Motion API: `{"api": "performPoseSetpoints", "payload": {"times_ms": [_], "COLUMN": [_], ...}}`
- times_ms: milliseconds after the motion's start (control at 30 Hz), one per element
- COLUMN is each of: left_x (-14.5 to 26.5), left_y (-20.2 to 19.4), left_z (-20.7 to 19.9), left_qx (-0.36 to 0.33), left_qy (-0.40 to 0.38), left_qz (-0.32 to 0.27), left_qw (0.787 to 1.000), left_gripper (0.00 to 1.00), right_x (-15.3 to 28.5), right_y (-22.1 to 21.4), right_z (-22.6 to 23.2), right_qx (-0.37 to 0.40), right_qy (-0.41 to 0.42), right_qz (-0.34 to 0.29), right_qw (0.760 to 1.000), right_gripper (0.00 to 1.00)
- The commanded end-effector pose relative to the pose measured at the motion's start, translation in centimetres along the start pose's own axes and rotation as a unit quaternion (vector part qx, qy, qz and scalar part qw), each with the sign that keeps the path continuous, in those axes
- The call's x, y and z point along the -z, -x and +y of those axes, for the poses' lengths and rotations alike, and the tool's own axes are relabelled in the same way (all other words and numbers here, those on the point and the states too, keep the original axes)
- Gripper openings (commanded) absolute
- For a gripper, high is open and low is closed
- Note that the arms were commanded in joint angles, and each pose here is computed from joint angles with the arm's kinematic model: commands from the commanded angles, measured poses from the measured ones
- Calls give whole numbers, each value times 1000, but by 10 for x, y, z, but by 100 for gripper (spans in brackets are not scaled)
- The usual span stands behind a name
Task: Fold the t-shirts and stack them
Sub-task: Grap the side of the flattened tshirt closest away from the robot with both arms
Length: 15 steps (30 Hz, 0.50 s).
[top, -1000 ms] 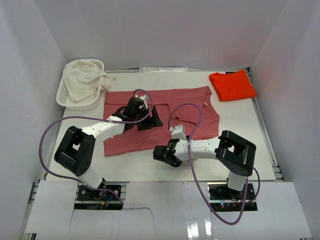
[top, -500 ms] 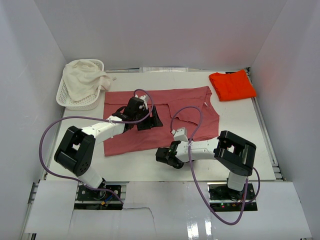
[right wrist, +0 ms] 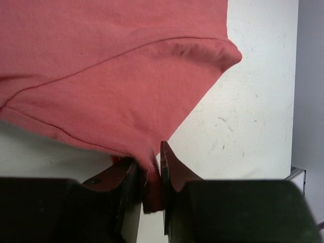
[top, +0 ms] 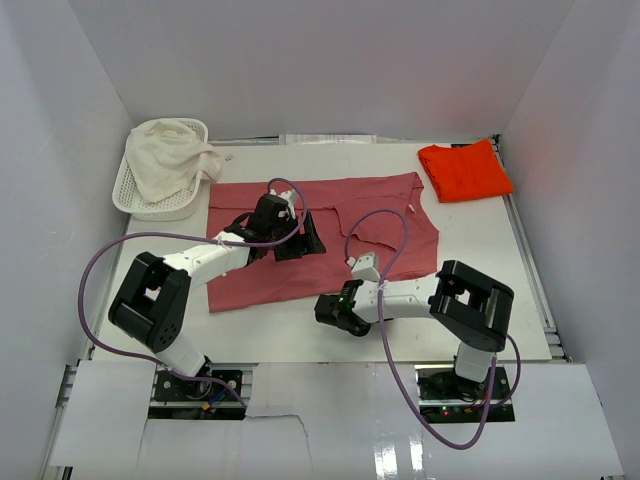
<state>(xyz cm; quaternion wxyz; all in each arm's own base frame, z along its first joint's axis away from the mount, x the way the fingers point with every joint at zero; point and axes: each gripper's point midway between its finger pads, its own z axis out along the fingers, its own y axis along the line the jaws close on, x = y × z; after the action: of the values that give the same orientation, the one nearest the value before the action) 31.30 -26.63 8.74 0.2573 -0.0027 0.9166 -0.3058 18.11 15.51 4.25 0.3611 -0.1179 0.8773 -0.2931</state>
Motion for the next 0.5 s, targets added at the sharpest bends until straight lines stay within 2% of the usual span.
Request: {"api": "performPoseSetpoints", "payload": {"times_ms": [0, 200, 300, 333, 367, 467], "left_x": [9, 9, 9, 9, 9, 9], "left_y": [12, 13, 12, 11, 11, 10], "left_z": [-12, -12, -12, -11, -10, -8], "left_qx": [-11, -12, -12, -11, -11, -11], "left_qy": [-15, -15, -14, -13, -13, -9], "left_qz": [-20, -22, -21, -20, -21, -21], "left_qw": [1000, 1000, 1000, 1000, 1000, 1000], "left_gripper": [86, 86, 86, 86, 86, 86], "right_x": [3, 6, 5, 6, 5, 1], "right_y": [22, 57, 79, 87, 96, 115], "right_z": [-15, -1, 4, 16, 17, 25], "right_qx": [-13, 13, 59, 57, 95, 135], "right_qy": [-17, 8, 31, 57, 69, 83], "right_qz": [-31, -49, -52, -55, -58, -70], "right_qw": [999, 999, 996, 995, 991, 985], "right_gripper": [22, 17, 13, 13, 13, 13]}}
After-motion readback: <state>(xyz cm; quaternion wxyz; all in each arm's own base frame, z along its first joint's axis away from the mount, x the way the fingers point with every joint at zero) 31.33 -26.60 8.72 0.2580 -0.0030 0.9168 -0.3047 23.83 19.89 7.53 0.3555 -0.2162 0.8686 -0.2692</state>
